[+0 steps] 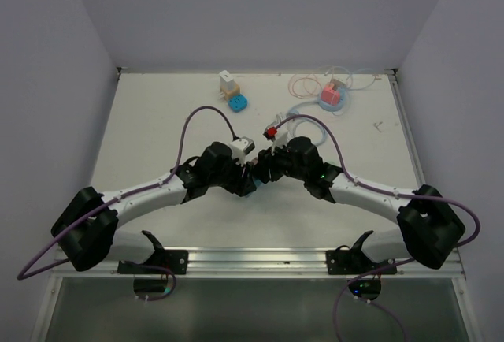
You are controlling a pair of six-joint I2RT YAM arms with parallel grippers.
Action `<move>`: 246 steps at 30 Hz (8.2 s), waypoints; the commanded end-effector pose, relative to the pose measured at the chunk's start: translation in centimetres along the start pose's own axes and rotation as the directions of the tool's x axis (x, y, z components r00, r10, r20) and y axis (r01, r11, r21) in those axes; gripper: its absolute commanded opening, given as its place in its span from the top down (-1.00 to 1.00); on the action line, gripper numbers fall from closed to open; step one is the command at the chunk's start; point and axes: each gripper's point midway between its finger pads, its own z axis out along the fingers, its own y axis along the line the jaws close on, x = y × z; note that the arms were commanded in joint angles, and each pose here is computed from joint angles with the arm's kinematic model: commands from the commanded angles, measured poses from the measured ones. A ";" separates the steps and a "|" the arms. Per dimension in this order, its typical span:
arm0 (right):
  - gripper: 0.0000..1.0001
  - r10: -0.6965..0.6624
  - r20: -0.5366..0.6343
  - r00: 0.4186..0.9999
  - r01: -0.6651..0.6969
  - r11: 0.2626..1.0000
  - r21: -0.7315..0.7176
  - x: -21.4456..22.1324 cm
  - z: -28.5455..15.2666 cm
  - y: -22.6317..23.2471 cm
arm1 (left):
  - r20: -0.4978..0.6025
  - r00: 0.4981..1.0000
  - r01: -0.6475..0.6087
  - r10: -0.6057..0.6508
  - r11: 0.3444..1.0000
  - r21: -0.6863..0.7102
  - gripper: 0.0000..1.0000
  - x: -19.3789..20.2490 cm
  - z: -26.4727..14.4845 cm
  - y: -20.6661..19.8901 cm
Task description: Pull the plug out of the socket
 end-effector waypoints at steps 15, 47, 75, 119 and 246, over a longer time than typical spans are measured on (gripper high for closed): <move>0.87 -0.039 0.193 0.980 0.038 0.999 0.013 -5.3 -2.3 0.8 | -0.020 0.997 0.072 -0.070 0.991 0.115 1.00 -0.8 1.7 -2.3; 0.72 0.589 0.042 0.807 -0.371 0.451 0.812 8.9 -10.3 -20.6 | 0.474 0.801 0.598 -0.365 0.456 -0.659 1.00 1.6 -11.2 21.5; -0.79 0.520 0.186 0.834 -0.483 0.522 0.703 5.2 -12.9 -20.0 | 0.632 0.643 0.736 -0.433 0.121 -0.666 0.10 -1.5 -12.2 34.7; -0.98 -0.025 -0.113 0.993 0.061 0.944 0.324 -9.9 21.2 -20.2 | 0.620 0.780 0.544 -0.086 0.583 -0.603 -0.99 -12.1 -23.0 22.9; -0.95 0.273 0.006 0.962 -0.263 0.921 0.286 1.9 -3.1 -10.2 | -0.346 0.927 -0.281 0.148 0.883 -0.376 -0.24 -6.2 1.3 8.9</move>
